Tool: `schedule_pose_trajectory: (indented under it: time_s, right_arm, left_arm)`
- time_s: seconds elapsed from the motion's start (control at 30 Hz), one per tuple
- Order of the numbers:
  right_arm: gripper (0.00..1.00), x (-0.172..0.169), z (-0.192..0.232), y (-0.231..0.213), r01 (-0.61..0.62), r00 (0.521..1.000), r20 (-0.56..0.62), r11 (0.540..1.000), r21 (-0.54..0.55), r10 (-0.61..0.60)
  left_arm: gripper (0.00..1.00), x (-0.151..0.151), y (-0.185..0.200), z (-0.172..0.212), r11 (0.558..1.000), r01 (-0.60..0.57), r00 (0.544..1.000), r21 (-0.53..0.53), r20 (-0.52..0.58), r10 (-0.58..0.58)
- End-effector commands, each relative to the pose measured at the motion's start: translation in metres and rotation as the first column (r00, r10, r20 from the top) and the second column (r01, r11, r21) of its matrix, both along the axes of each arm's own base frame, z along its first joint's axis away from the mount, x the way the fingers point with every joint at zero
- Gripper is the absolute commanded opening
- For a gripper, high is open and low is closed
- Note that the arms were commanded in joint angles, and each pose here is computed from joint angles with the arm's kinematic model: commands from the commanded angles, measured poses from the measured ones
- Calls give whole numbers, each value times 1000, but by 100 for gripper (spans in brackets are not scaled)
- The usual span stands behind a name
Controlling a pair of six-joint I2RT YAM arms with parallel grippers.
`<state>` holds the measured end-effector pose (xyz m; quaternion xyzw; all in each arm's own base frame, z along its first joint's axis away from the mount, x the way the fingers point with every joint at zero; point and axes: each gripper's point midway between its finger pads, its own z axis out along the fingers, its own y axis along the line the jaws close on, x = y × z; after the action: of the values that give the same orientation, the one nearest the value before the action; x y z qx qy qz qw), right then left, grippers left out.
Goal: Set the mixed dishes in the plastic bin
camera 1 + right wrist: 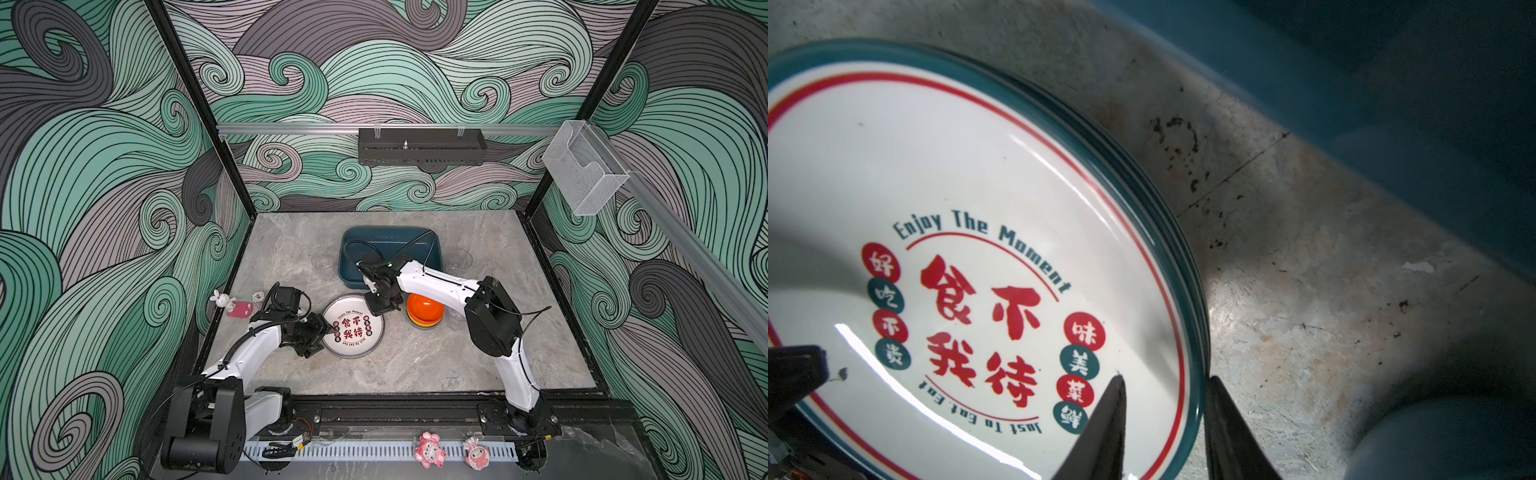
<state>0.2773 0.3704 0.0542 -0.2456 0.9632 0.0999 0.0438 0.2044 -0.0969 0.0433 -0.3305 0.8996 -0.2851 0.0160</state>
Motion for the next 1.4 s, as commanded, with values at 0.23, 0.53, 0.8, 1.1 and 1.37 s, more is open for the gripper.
schedule_pose_trajectory:
  time_s: [0.23,0.53,0.8,1.1,1.37]
  right_arm:
    - [20,-8,-10,5,-23,999,-39,1000,-9,23]
    - [14,-9,-12,7,-29,998,-49,1000,-5,29]
    - [13,-11,-12,11,-35,997,-64,999,11,36]
    - [8,-14,-16,12,-34,996,-87,999,18,36]
    - [7,-18,-18,13,-35,994,-100,999,24,37]
  left_arm:
    - [65,-6,0,0,1000,-10,1000,5,-19,10]
    - [67,-12,6,4,999,-36,999,36,-18,37]
    - [66,-17,11,6,997,-47,998,64,-27,49]
    - [55,-21,17,11,993,-69,997,93,-13,70]
    - [42,-22,17,12,993,-70,997,94,-15,72]
